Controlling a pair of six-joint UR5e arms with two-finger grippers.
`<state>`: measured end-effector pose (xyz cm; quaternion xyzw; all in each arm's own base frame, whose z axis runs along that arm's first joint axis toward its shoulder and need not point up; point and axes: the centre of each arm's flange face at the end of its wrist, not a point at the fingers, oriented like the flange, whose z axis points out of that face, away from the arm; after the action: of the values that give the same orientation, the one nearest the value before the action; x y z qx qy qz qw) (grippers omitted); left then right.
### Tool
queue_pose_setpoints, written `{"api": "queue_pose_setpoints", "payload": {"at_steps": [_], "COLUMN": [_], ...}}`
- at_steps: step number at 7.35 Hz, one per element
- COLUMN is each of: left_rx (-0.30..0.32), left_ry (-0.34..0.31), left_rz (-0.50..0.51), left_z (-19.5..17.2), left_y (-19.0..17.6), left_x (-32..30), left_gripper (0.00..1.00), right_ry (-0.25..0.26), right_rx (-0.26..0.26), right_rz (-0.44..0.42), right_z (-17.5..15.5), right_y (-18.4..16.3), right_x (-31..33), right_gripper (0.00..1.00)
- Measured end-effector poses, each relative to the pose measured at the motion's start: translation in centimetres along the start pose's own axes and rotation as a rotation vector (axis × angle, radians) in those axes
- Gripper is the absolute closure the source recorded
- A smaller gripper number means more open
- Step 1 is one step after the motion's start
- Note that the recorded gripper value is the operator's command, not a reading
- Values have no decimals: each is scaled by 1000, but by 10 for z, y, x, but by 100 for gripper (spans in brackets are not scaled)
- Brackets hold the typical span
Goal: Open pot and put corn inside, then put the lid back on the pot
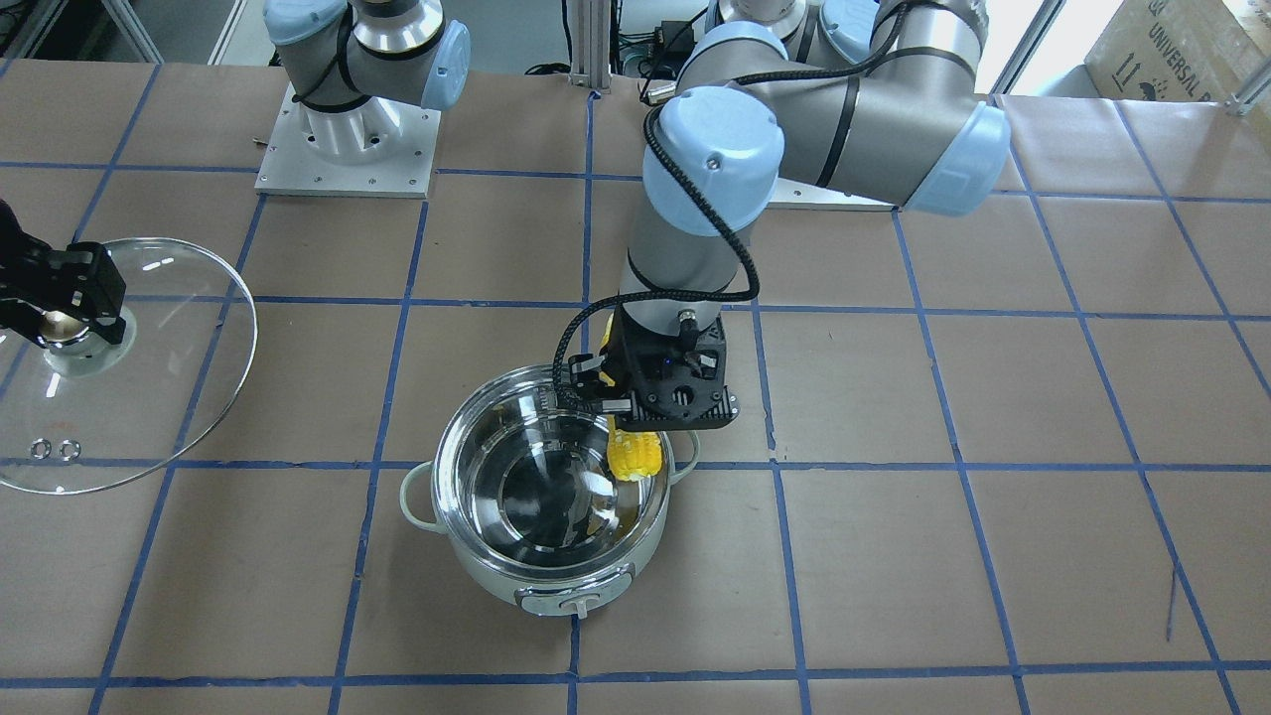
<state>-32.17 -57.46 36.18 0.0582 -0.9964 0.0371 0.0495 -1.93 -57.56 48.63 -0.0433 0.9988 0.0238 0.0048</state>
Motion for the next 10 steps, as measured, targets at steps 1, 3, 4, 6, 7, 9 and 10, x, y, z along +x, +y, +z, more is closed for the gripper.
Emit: {"api": "queue_pose_setpoints", "payload": {"at_steps": [1,3,4,6,7,9,10], "left_rx": [2,10,18,31,35,32,24], "left_ry": [-11,-29,-39,-60,-63,-67,-71], "left_rz": [-3,-4,-7,-15,-19,-32,-35], "left_z": [9,13,14,21,27,39,42], "left_y": [3,5,4,-3,-9,-22,-25], "left_x": [8,16,21,42,55,71,74], "left_gripper": [93,93,93,93,93,90,8], "right_ry": [-1,-7,-11,-16,-18,-20,-20], "right_rx": [-3,-4,-4,-7,-10,-15,-15], "right_rz": [2,6,6,12,13,14,14], "right_z": [2,3,4,6,8,10,10], "right_y": [0,1,1,1,2,2,2], "right_x": [0,0,-1,-1,-1,-1,-2], "right_gripper": [64,64,64,64,64,64,64]}}
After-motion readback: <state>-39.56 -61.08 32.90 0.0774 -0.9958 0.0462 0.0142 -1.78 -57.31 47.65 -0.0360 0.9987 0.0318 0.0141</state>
